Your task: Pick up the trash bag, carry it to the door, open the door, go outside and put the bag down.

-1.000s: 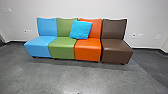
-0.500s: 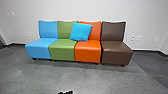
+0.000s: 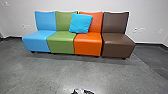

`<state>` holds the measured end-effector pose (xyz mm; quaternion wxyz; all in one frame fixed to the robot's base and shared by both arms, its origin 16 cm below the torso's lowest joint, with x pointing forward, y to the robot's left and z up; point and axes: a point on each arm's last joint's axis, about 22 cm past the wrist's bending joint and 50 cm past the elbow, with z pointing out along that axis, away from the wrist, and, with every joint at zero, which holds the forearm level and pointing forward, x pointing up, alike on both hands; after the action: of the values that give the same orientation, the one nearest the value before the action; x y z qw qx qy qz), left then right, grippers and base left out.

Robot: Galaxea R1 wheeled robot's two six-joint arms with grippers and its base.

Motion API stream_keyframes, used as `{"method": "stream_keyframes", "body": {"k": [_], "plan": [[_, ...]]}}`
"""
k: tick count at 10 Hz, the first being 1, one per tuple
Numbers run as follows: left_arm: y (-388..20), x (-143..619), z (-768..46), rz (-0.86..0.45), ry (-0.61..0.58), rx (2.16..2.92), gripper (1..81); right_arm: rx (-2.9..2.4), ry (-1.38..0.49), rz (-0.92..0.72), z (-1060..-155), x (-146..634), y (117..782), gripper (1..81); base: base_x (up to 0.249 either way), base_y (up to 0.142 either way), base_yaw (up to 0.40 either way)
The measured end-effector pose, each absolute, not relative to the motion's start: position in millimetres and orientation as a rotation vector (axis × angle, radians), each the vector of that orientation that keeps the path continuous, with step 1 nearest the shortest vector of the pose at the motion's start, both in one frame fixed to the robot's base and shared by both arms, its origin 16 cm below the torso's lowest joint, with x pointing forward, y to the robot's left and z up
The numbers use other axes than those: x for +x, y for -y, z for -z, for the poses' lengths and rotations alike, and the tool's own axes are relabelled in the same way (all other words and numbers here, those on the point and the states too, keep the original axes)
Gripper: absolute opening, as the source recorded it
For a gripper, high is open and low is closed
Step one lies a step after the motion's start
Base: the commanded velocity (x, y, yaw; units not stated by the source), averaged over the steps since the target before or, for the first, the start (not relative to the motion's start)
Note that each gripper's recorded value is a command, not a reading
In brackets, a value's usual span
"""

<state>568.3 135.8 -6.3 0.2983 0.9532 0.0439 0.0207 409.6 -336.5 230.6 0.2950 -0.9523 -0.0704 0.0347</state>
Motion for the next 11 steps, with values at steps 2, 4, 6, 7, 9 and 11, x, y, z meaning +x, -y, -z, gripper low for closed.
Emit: {"method": "stream_keyframes", "body": {"k": [2,4,6,7,9,11], "plan": [[-139.1,571.3,21.5,-0.067,-0.118,2.537,81.1,-2.498,0.223,-0.110,-210.8,405.8,315.4,81.1,0.000,0.000,0.000],[-140.6,564.8,45.8,-0.035,-0.137,2.538,81.1,-2.477,0.223,-0.188,-186.9,395.0,305.1,81.1,0.000,0.000,0.000],[-141.0,566.1,59.3,-0.052,-0.169,2.543,81.1,-2.441,0.231,-0.213,-172.7,393.4,284.5,81.1,0.000,0.000,0.000],[-142.4,566.0,63.4,-0.060,-0.187,2.546,81.1,-2.430,0.227,-0.219,-168.8,390.3,279.0,81.1,0.000,0.000,0.000],[-144.6,561.2,67.7,-0.072,-0.206,2.550,81.1,-2.447,0.216,-0.224,-168.1,388.1,288.5,81.1,0.000,0.000,0.000],[-147.0,555.6,77.1,-0.117,-0.246,2.560,81.1,-2.445,0.216,-0.220,-168.3,389.1,287.3,81.1,0.000,0.000,0.000]]}}
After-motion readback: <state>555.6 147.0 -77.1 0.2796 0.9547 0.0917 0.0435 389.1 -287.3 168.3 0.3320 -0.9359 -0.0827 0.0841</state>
